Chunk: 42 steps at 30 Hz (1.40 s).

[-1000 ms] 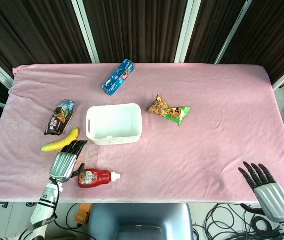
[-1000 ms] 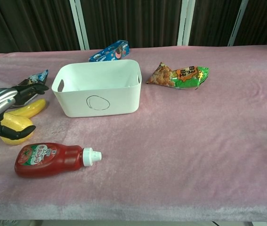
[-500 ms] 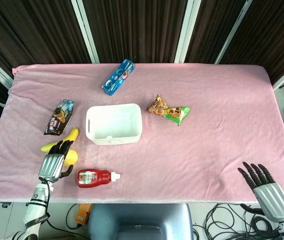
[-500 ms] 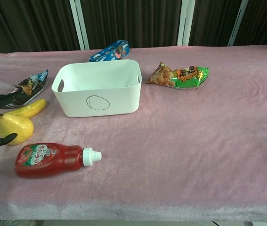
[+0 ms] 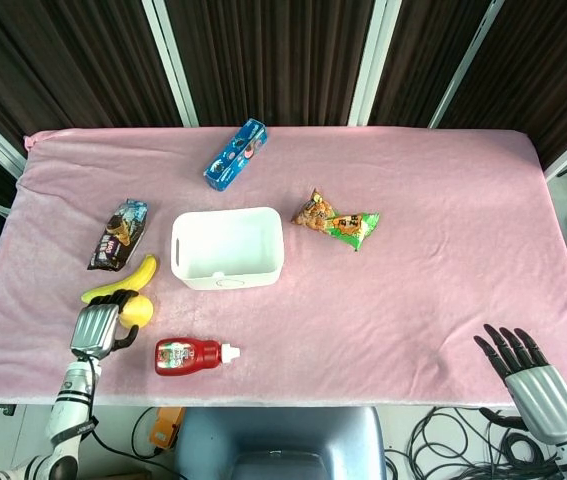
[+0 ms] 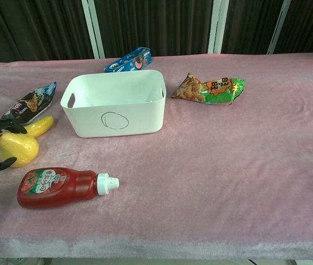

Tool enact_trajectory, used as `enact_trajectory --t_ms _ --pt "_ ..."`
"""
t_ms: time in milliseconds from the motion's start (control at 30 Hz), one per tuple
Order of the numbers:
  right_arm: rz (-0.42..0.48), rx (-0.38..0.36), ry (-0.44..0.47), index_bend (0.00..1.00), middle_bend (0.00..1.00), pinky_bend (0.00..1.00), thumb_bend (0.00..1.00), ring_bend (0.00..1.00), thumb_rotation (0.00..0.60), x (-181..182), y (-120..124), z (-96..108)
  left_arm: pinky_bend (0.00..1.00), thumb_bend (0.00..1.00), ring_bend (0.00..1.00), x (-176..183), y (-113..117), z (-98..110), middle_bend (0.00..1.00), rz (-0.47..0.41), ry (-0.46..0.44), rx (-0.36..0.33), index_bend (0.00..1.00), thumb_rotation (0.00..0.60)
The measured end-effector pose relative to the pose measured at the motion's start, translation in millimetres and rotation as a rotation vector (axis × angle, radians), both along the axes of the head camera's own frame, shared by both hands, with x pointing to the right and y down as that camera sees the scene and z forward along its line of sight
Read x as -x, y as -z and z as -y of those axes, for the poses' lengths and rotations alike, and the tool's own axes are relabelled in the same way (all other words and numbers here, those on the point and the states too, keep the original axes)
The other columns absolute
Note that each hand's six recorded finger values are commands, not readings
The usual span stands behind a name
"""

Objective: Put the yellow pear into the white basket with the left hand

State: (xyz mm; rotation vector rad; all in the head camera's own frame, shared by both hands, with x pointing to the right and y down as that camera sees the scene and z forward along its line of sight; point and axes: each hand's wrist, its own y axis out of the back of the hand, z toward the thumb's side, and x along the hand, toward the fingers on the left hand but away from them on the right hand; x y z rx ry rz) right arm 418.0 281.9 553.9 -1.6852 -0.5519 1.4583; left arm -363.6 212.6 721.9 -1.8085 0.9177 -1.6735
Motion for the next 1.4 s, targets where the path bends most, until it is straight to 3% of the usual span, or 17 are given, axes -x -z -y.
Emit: enact_trajectory --t_ms 200,467,733,1033,1133,1267,1333,1400 --pt "0.001 -0.001 -0.001 0.19 0.00 0.19 0.10 0.00 0.600 0 0 0 0.55 0.39 0.47 -3 1 3 0.49 -0.010 -0.006 -0.040 0.41 0.600" --pt "0.006 -0.001 -0.003 0.19 0.00 0.19 0.10 0.00 0.600 0 1 0 0.57 0.39 0.48 -1 35 22 0.50 -0.043 0.007 -0.158 0.42 0.600" --pt "0.011 0.000 -0.003 0.19 0.00 0.19 0.10 0.00 0.600 0 1 1 0.59 0.39 0.48 -20 80 83 0.50 -0.018 -0.066 -0.308 0.42 0.600" --pt "0.009 0.005 -0.012 0.19 0.00 0.19 0.10 0.00 0.600 -1 1 3 0.62 0.39 0.49 -103 71 140 0.48 -0.023 -0.214 -0.290 0.41 0.600" --pt "0.018 0.004 -0.015 0.19 0.00 0.19 0.10 0.00 0.600 -1 3 4 0.59 0.39 0.42 -127 63 146 0.38 -0.036 -0.207 -0.288 0.32 0.600" --pt "0.022 0.005 -0.013 0.19 0.00 0.19 0.10 0.00 0.600 -2 4 3 0.36 0.36 0.14 -144 57 146 0.09 -0.055 -0.174 -0.286 0.04 0.600" --pt "0.021 0.005 -0.012 0.19 0.00 0.19 0.10 0.00 0.600 -2 3 3 0.29 0.33 0.04 -146 58 143 0.01 -0.065 -0.166 -0.278 0.00 0.600" --pt "0.019 0.005 -0.010 0.19 0.00 0.19 0.10 0.00 0.600 -2 3 3 0.27 0.32 0.00 -148 59 140 0.00 -0.083 -0.155 -0.257 0.00 0.600"
